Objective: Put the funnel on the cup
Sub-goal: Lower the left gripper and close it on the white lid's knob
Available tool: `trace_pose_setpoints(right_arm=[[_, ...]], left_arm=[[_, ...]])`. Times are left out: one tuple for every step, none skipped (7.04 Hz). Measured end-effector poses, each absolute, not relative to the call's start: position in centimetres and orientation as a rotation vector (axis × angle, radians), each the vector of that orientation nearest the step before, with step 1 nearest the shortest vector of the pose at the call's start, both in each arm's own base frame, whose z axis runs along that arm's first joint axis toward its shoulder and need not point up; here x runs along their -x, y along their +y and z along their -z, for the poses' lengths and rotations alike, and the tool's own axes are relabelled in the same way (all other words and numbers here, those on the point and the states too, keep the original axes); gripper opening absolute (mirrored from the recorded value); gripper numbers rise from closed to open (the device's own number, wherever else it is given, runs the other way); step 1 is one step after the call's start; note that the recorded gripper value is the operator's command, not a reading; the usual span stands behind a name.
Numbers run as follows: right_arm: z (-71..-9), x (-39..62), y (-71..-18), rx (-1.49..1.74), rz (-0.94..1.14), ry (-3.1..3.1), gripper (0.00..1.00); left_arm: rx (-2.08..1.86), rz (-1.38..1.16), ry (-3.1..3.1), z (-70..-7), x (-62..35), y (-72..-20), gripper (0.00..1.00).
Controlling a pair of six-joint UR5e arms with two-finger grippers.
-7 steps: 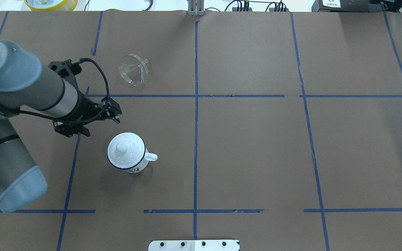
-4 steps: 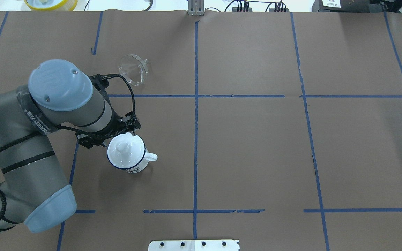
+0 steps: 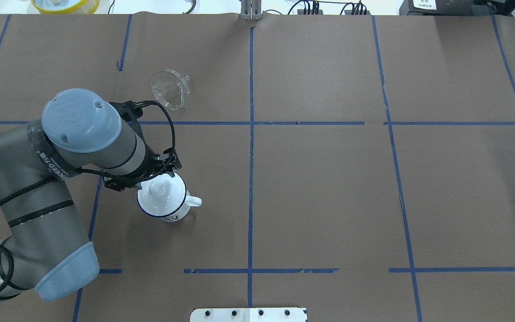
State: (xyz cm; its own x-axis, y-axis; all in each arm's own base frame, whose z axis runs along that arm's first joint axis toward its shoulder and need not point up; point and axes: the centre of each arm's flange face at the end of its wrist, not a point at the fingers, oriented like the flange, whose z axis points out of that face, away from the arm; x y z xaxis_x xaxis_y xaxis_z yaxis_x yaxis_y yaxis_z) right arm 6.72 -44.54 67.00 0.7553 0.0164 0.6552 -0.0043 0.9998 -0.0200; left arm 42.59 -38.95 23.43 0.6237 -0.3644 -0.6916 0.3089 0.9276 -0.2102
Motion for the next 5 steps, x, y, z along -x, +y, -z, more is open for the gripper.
trace_pose_setpoints(right_arm=[[-67.01, -6.72, -44.54, 0.018, -0.011, -0.715, 1.0], [-67.02, -6.72, -44.54, 0.018, -0.011, -0.715, 1.0], [-67.03, -6.72, -44.54, 0.018, -0.012, -0.715, 1.0], [-67.02, -6.72, -44.54, 0.018, -0.011, -0.715, 1.0], [-67.0, -6.72, -44.54, 0.018, -0.011, -0.715, 1.0]], left_arm=[[0.076, 0.387, 0.811, -23.69, -42.87, -39.07, 0.64], [0.081, 0.388, 0.813, -23.74, -42.96, -39.06, 0.64], [0.088, 0.388, 0.816, -23.67, -42.94, -38.94, 0.65], [0.091, 0.388, 0.816, -23.64, -42.92, -38.86, 0.69], [0.098, 0.386, 0.816, -23.66, -42.95, -38.76, 0.68]])
